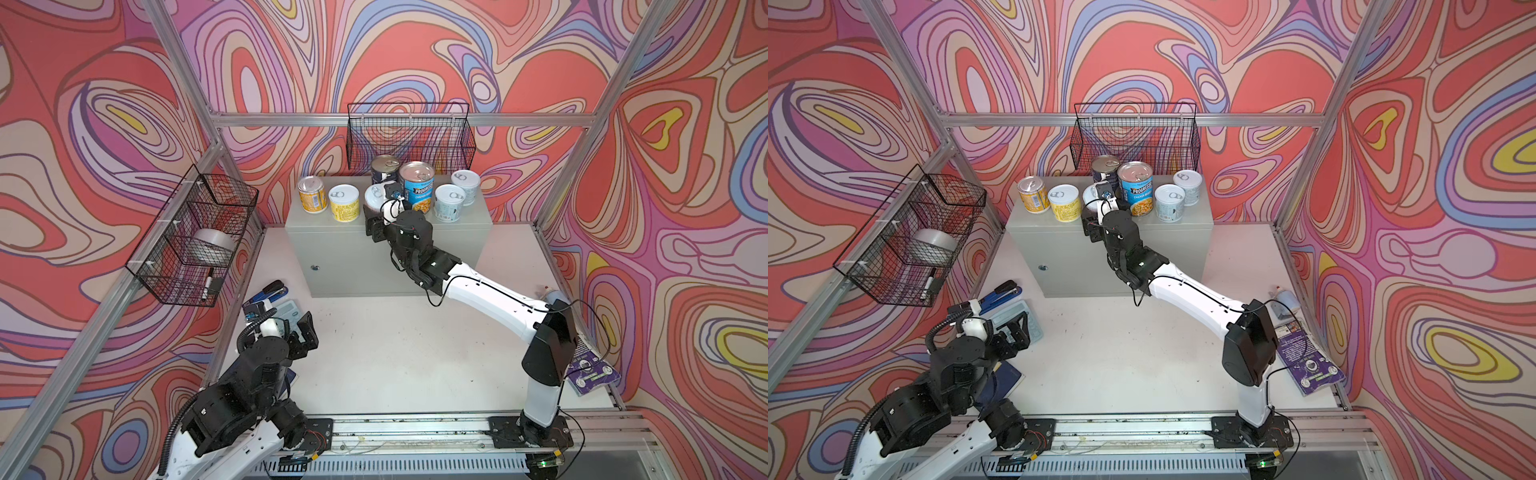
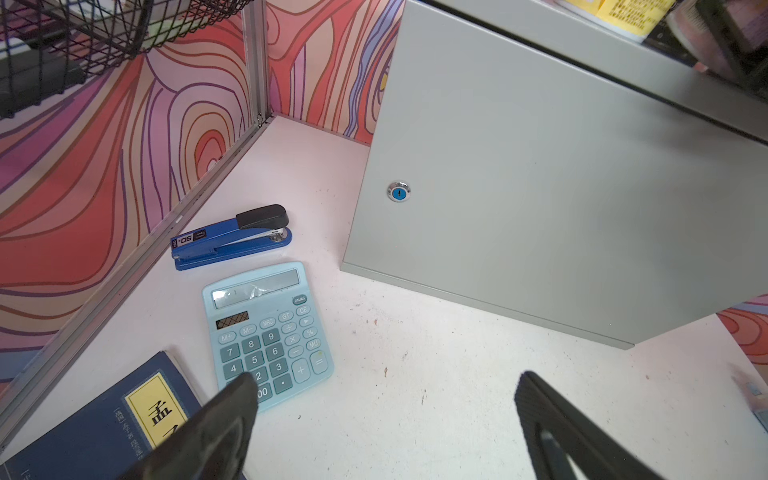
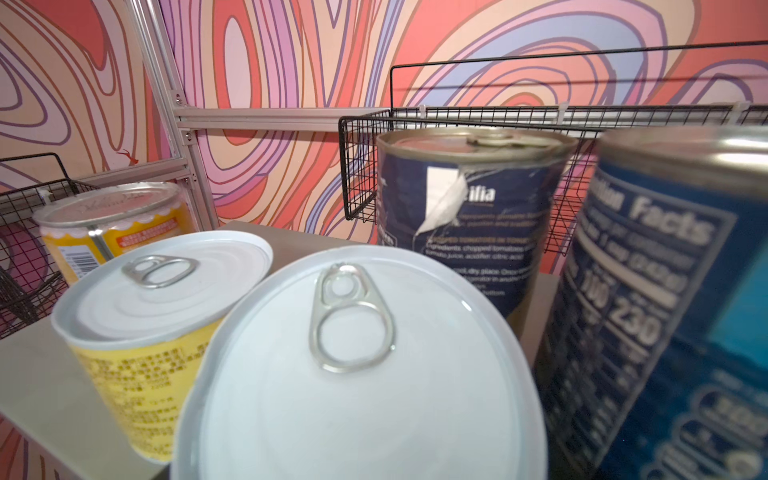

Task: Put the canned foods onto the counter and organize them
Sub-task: 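Carry the pink can beside the yellow-labelled can on the cabinet top, then lower the pink can onto the cabinet top and open the right gripper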

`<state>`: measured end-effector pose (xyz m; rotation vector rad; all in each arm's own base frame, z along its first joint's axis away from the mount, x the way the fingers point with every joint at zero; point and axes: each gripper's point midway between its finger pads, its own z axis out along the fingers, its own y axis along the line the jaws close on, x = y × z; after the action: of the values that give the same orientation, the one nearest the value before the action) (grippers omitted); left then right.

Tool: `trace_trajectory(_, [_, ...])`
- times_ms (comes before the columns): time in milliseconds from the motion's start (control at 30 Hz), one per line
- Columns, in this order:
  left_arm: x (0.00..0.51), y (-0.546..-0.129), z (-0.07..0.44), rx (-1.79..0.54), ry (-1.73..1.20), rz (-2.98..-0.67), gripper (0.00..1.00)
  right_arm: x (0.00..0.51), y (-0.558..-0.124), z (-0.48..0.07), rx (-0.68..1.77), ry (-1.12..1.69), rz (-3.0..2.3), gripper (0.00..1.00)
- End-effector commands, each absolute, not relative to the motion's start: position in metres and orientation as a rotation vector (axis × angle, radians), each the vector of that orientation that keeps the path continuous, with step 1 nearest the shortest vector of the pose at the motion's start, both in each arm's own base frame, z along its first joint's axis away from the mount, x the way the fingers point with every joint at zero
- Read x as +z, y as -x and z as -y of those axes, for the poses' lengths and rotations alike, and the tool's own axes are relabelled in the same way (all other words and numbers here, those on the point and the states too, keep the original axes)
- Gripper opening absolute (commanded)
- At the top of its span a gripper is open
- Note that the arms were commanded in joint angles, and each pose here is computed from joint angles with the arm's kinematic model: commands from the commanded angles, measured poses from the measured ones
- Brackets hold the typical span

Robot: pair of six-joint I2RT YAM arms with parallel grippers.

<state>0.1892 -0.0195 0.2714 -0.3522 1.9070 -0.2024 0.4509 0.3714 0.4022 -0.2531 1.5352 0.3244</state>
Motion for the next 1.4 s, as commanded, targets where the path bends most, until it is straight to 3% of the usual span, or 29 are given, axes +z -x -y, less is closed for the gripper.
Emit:
trace_trajectory(0, [0.268, -0.187, 0.014, -0.17, 0.358, -1.905, 1.0, 0.409, -0.461, -0.365, 0.328, 0.194, -1.511, 0.74])
trace_trajectory(267, [0.267, -0.187, 0.014, -0.172, 0.357, -1.91, 1.0, 0.412, -0.458, -0.363, 0.343, 0.186, -1.493, 0.94])
trace_trajectory(833, [0.267, -0.187, 0.016, -0.189, 0.358, -1.909, 1.0, 0.428, -0.431, -0.358, 0.433, 0.237, -1.434, 0.99])
trace_trajectory(1367, [0.271, -0.195, 0.031, -0.223, 0.324, -1.932, 1.0, 0.445, -0.367, -0.351, 0.547, 0.467, -1.27, 0.98])
